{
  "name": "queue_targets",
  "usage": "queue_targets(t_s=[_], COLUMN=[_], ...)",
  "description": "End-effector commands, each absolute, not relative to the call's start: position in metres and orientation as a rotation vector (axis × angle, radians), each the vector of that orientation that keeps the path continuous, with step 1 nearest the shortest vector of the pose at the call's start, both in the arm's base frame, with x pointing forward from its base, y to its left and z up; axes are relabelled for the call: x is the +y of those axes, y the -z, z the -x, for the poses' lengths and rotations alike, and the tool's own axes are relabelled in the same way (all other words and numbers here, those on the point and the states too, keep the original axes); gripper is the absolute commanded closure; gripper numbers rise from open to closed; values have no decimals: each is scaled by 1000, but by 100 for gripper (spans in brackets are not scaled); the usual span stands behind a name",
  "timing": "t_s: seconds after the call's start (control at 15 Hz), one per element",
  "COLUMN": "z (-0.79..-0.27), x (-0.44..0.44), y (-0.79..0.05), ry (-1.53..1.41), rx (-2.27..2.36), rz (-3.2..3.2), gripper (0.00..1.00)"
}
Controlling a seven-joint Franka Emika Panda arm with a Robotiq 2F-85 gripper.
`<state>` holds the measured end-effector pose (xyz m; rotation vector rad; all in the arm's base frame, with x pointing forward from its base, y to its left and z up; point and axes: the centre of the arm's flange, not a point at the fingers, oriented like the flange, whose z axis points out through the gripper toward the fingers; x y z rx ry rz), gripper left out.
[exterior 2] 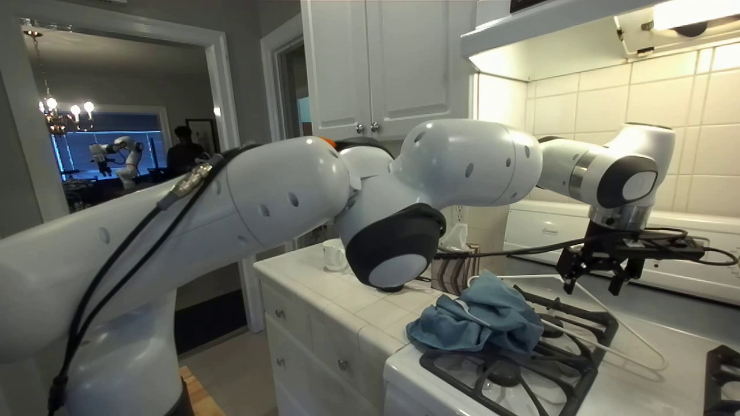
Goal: Put the hanger on the knob of the top right cabinet door
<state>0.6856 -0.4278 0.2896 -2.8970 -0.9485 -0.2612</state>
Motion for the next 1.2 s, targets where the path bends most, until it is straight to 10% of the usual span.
queue_targets(t_s=[0.0, 1.13], z=[-686, -762], x=[-427, -409], y=[-291, -278], ry=[264, 160], rx=[-950, -801], rz=[2895, 3174], gripper=[0, 0])
